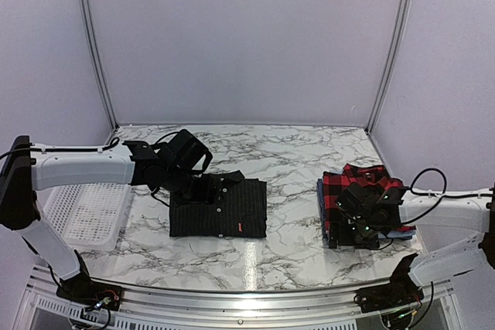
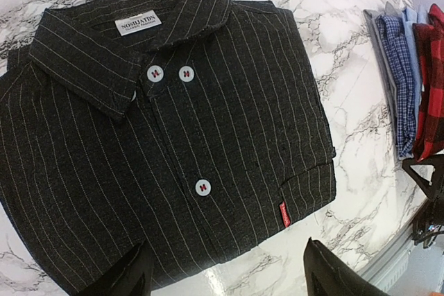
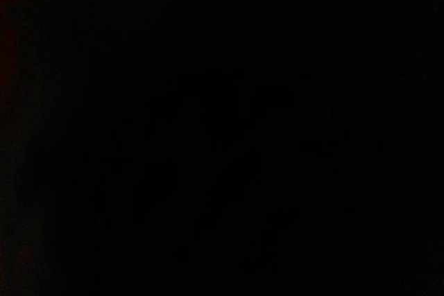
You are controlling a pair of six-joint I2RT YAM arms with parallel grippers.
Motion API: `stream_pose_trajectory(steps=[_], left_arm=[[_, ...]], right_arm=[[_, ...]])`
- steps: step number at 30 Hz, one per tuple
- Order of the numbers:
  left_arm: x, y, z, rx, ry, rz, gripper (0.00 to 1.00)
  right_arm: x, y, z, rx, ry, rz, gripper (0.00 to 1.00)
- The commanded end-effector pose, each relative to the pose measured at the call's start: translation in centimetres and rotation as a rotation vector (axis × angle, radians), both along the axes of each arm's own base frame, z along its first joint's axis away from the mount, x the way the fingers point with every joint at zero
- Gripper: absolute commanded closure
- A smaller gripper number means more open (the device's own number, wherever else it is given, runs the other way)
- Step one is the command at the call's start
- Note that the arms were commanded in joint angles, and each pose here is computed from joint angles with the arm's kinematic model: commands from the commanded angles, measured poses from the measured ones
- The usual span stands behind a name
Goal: Fold and stack the long sleeve shirts
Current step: Move the square-folded shirt to the center of the board.
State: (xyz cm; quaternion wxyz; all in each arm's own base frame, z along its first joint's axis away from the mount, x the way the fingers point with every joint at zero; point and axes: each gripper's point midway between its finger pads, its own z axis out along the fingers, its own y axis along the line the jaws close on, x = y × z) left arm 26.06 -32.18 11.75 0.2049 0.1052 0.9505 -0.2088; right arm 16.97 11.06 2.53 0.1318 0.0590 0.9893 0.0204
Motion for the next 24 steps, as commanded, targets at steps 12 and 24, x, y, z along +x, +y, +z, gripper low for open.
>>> stream_pose_trajectory(steps=[12, 24], left_arm=[[0.4, 0.5, 0.0, -0.002, -0.013, -0.007, 0.23], [0.4, 0.5, 0.2, -0.014, -0.003, -0.008, 0.23]], right_arm=[[10.4, 3.0, 2.4, -0.061, -0.276, 0.119, 0.01], [11.4, 4.5, 12.0, 0.091, -0.372, 0.012, 0.01]])
